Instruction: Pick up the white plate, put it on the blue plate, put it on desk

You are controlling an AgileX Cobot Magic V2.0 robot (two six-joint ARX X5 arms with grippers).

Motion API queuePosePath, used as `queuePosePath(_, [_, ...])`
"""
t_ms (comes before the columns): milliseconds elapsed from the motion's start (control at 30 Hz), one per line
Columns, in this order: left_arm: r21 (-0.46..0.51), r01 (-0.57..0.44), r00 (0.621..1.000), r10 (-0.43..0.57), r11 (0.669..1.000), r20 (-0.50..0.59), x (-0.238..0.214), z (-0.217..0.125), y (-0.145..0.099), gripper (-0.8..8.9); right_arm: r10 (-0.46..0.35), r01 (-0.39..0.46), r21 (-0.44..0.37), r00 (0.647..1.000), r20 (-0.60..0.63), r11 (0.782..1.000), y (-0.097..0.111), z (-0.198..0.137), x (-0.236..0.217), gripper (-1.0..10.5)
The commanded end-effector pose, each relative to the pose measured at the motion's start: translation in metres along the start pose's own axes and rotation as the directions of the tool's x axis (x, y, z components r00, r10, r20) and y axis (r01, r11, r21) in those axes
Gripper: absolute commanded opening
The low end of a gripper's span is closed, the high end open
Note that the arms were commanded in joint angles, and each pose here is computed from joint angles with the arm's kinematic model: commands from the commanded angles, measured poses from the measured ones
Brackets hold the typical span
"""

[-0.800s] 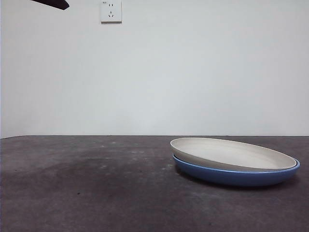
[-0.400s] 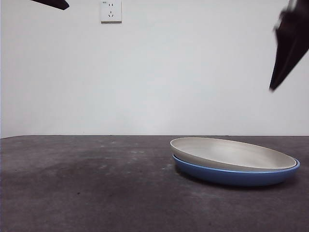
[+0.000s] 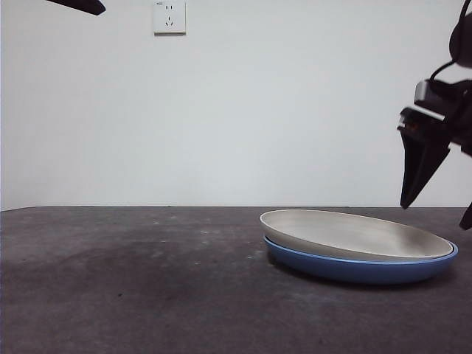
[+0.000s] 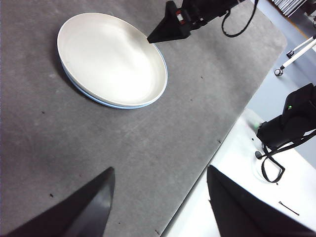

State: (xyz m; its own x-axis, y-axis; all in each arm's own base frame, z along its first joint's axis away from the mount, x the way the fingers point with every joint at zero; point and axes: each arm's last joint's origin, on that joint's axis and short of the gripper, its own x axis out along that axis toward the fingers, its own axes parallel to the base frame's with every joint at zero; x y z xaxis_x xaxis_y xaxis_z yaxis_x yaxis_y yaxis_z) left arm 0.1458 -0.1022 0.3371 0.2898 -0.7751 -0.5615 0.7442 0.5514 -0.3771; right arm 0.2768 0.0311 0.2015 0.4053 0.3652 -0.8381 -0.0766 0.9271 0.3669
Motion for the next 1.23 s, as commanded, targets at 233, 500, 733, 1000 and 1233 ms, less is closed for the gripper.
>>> queuePosePath(233, [0.025,0.009,1.0,-0.009,1.0,0.008,0.0,0.003,-0.001,3.03,-0.005,0.005,0.012,1.0,-0.026,1.0,-0.008,0.005,0.026,3.2])
queuePosePath(500, [0.024,0.009,1.0,-0.009,1.0,0.008,0.0,0.003,-0.001,3.03,-0.03,0.03,0.009,0.999,-0.011,1.0,-0.01,0.007,0.029,1.8])
queuePosePath(733, [0.023,0.009,1.0,-0.009,1.0,0.006,0.0,0.003,-0.001,3.03,-0.055,0.055,0.009,0.998,-0.011,0.998,-0.011,0.007,0.029,1.5])
queuePosePath(1000, [0.022,0.008,1.0,-0.008,1.0,0.006,0.0,0.003,-0.001,3.03,-0.057,0.058,0.015,0.998,-0.03,0.998,-0.011,0.005,0.029,1.0])
queuePosePath(1233, [0.022,0.008,1.0,-0.008,1.0,0.006,0.0,0.003,-0.001,3.03,-0.061,0.062,0.021,0.997,-0.053,0.998,-0.011,0.003,0.029,1.0])
